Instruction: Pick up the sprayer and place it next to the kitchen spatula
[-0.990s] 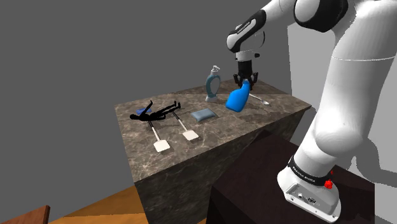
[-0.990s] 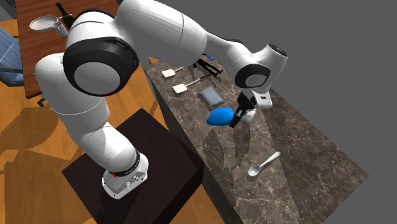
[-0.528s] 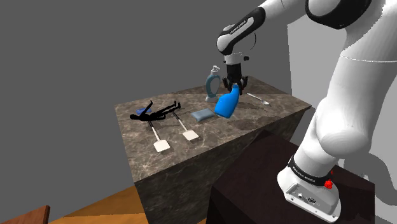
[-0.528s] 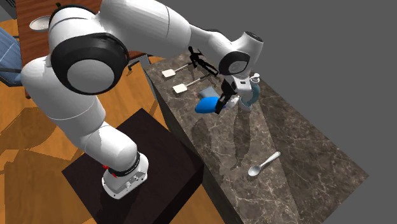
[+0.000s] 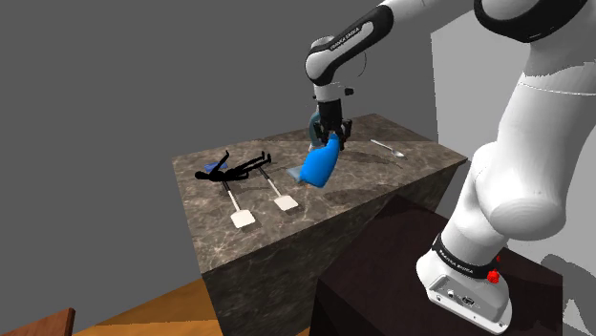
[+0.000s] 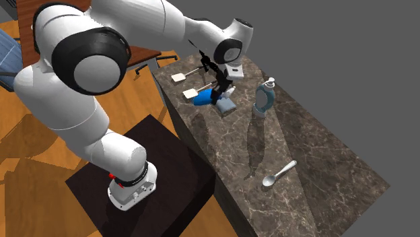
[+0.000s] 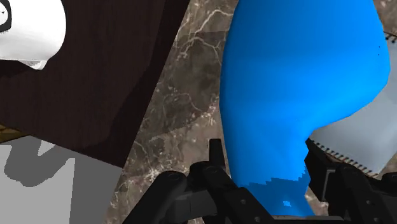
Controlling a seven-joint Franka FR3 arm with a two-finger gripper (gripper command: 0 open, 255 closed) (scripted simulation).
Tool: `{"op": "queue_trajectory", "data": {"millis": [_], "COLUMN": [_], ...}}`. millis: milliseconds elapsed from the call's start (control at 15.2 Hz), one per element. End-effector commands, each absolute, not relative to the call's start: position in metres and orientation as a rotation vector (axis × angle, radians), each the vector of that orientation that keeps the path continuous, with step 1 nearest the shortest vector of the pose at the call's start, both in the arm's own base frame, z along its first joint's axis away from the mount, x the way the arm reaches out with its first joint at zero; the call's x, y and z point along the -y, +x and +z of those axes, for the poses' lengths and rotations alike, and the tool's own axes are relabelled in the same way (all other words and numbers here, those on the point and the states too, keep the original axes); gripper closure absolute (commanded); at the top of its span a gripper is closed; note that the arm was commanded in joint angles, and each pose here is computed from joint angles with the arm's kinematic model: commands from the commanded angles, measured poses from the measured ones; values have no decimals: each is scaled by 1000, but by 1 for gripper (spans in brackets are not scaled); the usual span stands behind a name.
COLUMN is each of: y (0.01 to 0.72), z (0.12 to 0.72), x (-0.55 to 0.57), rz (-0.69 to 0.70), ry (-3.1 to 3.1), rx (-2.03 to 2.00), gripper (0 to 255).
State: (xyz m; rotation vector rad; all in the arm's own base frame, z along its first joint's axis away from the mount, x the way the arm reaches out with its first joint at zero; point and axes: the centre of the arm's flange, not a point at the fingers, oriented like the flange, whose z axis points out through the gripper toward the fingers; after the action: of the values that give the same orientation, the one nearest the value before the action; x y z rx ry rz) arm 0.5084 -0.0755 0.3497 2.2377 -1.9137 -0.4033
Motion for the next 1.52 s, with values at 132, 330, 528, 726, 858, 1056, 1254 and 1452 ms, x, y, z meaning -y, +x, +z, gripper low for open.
{"op": "queue_trajectory", "data": {"millis": [132,330,528,726,858,1056,1254,1452], "y": [515,521,527,533,535,535,535,535], "z": [348,349,349,349,344,328,312,296], "x": [24,-15,-54,-93,-110,-110,-110,-110], "rz": [-403,-403,-403,-403,-403,-403,-403,-403], "ry": [2236,2236,2236,2236,2236,2236,2236,2236], "rx": [1916,1916,1916,1916,1916,1916,1916,1916], "gripper": [255,255,255,255,255,255,255,255]}}
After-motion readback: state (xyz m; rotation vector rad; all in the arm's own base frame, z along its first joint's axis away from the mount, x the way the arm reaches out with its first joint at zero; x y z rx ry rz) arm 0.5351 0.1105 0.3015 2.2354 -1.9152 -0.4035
